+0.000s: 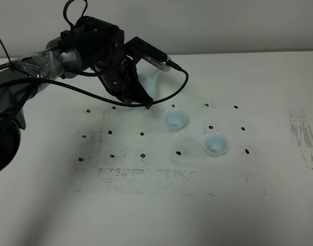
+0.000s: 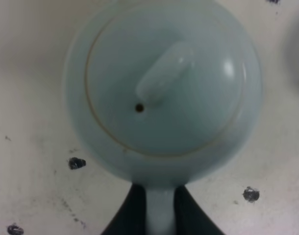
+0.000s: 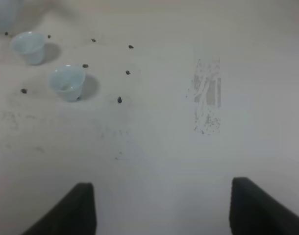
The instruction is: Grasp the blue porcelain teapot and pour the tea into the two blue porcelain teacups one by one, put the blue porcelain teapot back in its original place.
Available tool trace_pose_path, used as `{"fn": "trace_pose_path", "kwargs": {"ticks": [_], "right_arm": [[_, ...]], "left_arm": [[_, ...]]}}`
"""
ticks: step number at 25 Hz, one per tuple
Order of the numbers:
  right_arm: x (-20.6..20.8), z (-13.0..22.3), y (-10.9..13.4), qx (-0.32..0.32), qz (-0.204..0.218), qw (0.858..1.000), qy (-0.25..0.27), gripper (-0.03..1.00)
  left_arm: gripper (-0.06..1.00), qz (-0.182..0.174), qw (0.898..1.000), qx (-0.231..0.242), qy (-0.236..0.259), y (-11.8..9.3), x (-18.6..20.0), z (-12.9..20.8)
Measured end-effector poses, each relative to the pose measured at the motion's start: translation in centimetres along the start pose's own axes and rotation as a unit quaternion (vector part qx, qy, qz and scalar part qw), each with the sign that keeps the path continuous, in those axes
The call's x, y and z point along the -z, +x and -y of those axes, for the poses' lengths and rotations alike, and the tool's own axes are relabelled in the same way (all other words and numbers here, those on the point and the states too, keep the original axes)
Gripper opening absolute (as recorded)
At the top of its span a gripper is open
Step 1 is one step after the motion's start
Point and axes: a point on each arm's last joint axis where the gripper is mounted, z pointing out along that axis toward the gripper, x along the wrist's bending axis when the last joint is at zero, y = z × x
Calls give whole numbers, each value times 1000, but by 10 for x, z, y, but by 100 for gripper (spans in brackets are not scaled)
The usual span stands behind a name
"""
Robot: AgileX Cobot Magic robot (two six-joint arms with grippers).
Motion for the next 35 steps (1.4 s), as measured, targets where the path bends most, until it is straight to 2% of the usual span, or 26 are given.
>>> {"fn": "trace_pose_path", "kwargs": {"ticks": [3, 5, 7, 9, 12, 15, 18, 20, 22, 24, 30, 35], "right_arm": [[0, 0, 0, 0, 0, 1000, 0, 56], [0, 0, 0, 0, 0, 1000, 0, 56], [0, 0, 0, 0, 0, 1000, 0, 56], [0, 0, 0, 0, 0, 1000, 0, 56], [0, 0, 0, 0, 0, 1000, 0, 56], [0, 0, 0, 0, 0, 1000, 0, 56], [0, 0, 0, 0, 0, 1000, 0, 56], [0, 0, 0, 0, 0, 1000, 0, 56], [0, 0, 0, 0, 0, 1000, 0, 56], [0, 0, 0, 0, 0, 1000, 0, 56], [0, 0, 0, 0, 0, 1000, 0, 56], [0, 0, 0, 0, 0, 1000, 0, 56]], "left_arm": [[5, 0, 1000, -10, -2, 0, 2, 0], [4, -1, 999, -36, -3, 0, 6, 0], [4, -4, 996, -93, -7, 1, 13, -1], [4, -7, 986, -166, -12, 2, 25, -2], [4, -13, 963, -270, -17, 3, 43, -1], [4, -14, 933, -360, -13, 3, 51, 0], [4, -11, 890, -457, -7, 3, 51, 1], [4, -11, 867, -499, -6, 3, 51, 1], [4, -17, 850, -527, -11, 3, 51, -1], [4, -25, 839, -543, -19, 4, 51, -3], [4, -37, 821, -569, -37, -2, 51, -8], [4, -38, 809, -583, -73, -13, 52, -16]]}}
